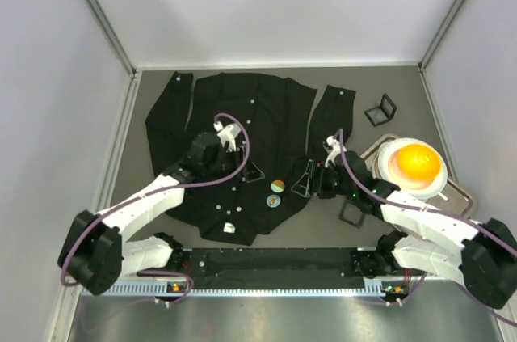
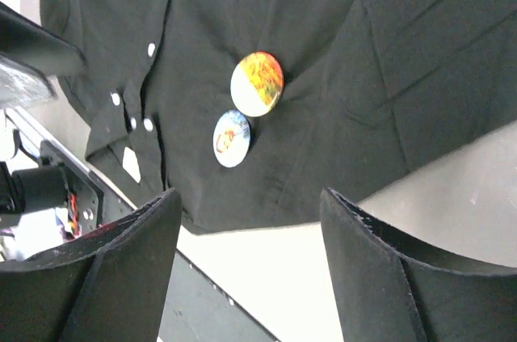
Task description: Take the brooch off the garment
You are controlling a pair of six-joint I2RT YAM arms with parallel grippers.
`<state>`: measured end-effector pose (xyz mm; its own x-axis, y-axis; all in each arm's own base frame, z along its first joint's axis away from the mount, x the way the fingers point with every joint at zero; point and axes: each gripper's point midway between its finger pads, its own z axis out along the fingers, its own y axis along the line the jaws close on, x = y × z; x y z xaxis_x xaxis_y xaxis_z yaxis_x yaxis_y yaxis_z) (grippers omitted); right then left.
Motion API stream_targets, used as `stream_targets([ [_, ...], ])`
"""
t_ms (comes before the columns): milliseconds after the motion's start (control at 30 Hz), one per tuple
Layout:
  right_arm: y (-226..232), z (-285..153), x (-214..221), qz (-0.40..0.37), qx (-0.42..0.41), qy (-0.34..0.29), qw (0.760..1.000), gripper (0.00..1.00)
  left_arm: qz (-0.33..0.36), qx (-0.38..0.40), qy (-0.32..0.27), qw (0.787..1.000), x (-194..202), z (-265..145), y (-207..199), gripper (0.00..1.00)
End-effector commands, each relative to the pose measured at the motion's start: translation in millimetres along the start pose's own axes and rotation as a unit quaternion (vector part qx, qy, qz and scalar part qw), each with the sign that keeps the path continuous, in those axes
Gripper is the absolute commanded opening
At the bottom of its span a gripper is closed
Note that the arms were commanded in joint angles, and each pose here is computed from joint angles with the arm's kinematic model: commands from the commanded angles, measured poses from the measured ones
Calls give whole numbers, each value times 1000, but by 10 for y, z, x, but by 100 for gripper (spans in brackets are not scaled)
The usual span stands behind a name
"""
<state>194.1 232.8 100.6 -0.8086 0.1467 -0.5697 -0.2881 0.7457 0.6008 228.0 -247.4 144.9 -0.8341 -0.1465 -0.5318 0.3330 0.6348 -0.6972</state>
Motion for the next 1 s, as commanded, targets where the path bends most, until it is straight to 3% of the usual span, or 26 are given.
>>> stream_targets([
  [0,318,174,-208,45,-69,-35,996,71,0,1,-19,1000,-32,266,11,44],
  [200,268,467,-15,70,-57,20,996,80,-10,-5,20,1000,192,530,125,39],
  [433,175,550,67,105,-68,-6,992,54,-17,-2,31,999,363,723,151,29],
  [467,155,569,66,106,-66,-8,992,44,-18,-5,31,999,385,738,177,29],
  [600,89,686,135,112,-58,3,992,32,-20,-20,36,999,451,811,290,26],
  [967,42,807,104,111,-44,1,993,31,-39,-46,40,997,564,955,515,24],
])
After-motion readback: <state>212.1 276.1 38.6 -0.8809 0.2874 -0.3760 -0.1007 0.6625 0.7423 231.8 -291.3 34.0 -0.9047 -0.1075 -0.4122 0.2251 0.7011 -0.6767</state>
